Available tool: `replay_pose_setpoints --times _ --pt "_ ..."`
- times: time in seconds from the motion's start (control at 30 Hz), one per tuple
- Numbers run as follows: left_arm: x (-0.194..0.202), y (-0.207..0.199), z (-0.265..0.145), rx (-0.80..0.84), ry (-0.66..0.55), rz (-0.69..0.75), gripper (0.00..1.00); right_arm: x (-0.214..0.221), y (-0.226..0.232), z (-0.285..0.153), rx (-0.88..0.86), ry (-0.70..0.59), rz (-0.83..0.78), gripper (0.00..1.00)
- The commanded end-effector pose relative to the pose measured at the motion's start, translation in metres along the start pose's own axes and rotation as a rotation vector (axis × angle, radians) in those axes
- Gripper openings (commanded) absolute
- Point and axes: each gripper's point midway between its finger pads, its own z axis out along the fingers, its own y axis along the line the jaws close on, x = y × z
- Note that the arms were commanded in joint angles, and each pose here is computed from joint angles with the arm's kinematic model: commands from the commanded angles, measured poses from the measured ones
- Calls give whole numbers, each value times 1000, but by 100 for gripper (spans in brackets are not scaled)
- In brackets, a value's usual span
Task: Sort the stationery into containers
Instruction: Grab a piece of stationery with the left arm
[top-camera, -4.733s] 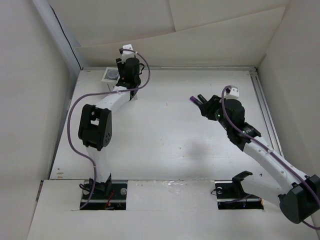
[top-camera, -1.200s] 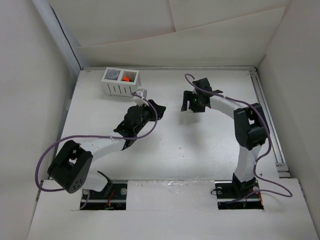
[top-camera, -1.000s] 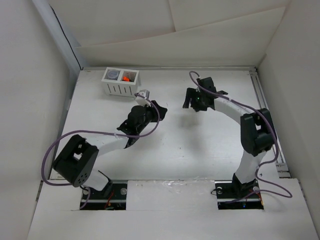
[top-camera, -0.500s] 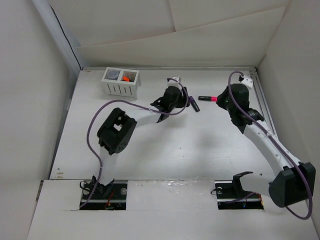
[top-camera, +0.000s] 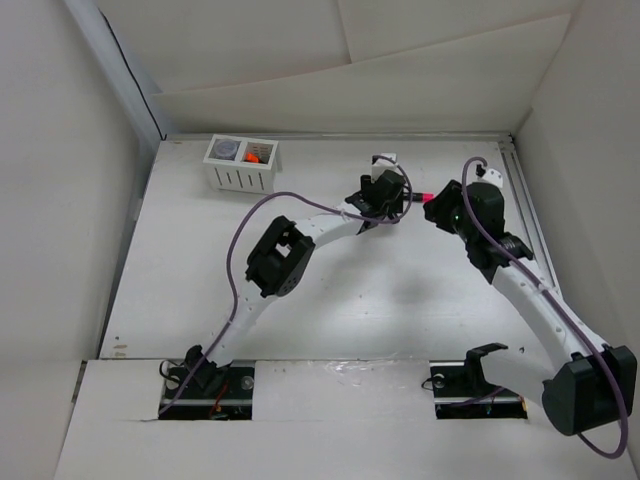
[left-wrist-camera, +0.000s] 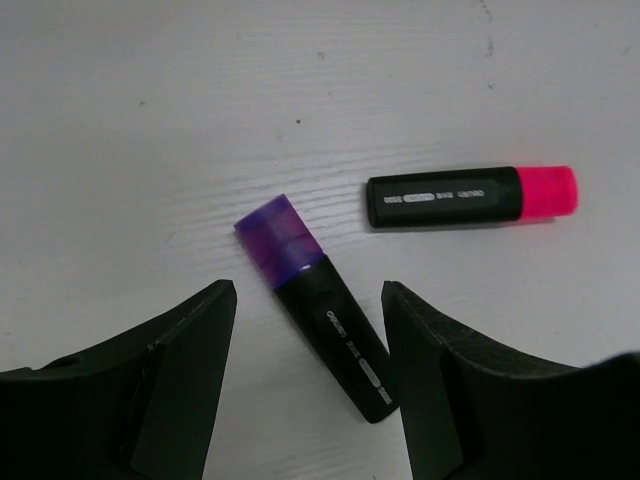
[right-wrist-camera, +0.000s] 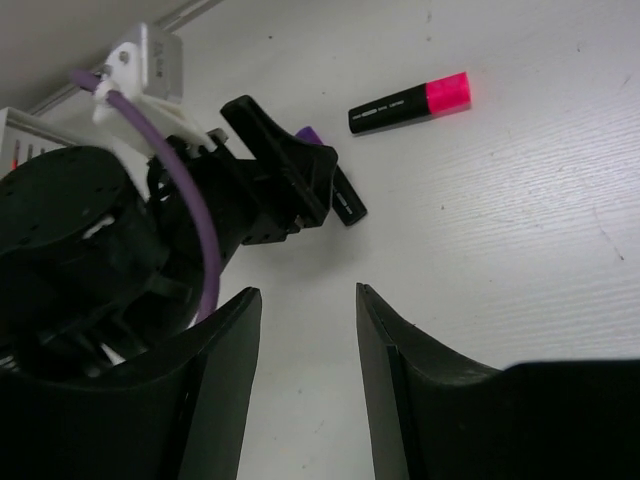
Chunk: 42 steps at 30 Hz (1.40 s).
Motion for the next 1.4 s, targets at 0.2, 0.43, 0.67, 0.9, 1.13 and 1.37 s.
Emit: replay_pose_setpoints --times 0.2,0.43,0.67,0.9,1.13,1.37 --pt "-14 17 17 -131 -33 50 56 -23 26 -28 -157 -92 22 51" --pt "-9 12 24 -114 -17 52 50 -24 34 -35 -203 -89 11 53" --pt "-6 19 14 -123 -1 60 31 -27 33 -38 -209 -98 5 54" --pt "-3 30 -4 -120 -5 77 23 -28 36 -41 -231 -96 -3 57" --pt "-32 30 -37 -88 -65 84 13 -25 36 -41 -240 -90 -4 57" --pt "-117 73 -106 -13 -210 -37 12 -21 39 -39 -271 -84 -7 58"
